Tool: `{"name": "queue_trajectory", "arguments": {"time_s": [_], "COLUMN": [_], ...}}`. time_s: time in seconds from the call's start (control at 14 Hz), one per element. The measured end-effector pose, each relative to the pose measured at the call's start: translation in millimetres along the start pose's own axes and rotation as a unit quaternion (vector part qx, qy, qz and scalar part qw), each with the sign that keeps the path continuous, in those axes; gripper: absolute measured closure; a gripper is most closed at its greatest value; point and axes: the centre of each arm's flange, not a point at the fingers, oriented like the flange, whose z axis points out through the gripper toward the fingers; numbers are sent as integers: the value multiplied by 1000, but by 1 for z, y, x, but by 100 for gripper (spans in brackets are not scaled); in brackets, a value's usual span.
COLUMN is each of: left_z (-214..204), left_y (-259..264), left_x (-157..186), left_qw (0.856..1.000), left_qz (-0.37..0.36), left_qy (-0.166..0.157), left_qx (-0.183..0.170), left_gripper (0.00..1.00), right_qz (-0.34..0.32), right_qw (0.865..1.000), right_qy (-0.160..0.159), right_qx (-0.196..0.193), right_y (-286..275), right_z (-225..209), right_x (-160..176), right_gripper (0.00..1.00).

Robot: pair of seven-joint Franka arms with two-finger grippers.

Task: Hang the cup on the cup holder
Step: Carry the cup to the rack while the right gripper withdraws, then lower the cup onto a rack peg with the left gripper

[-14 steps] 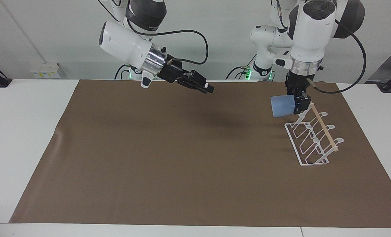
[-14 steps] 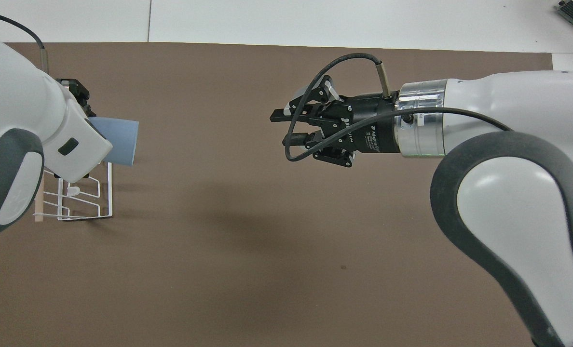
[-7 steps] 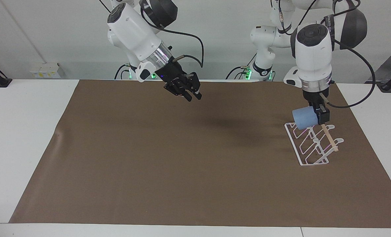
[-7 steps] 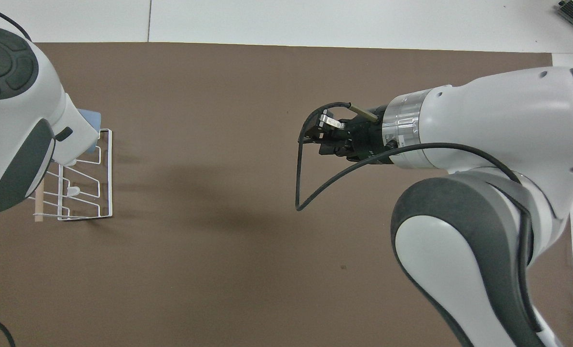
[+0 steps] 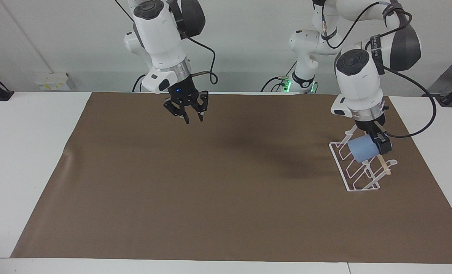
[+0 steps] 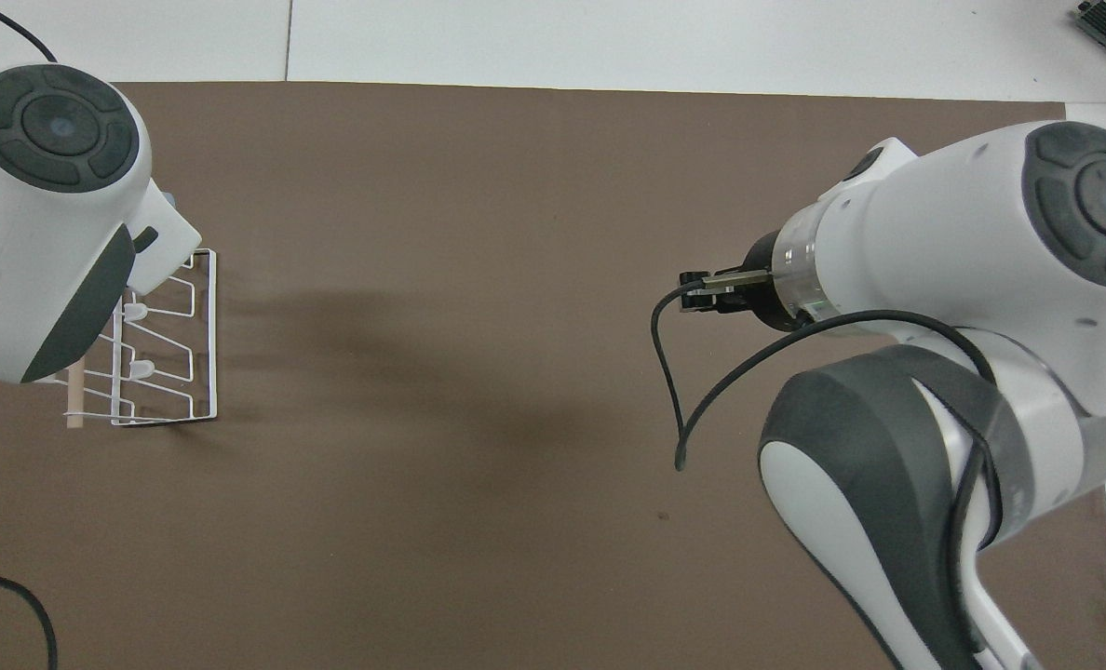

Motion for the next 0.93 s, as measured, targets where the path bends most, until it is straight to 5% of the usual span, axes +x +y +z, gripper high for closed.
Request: {"name": "queue_trajectory", "arguments": {"time_s": [0.36,0.93], "left_z": [25,59], "left_y": [5,14], "left_x": [5,23], "left_qw": [999,995], "left_qz": [16,-21], "left_qy": [-45,-93], "left_qx": [1,1], "left_gripper": [22,22], "right_qz": [-22,-33], "right_qw": [999,996], "right_qy": [-29,-45], "right_qx": [-17,-65], "right_y": [73,95], "right_z": [3,14], "right_x": [3,-11], "right_gripper": [48,46]}}
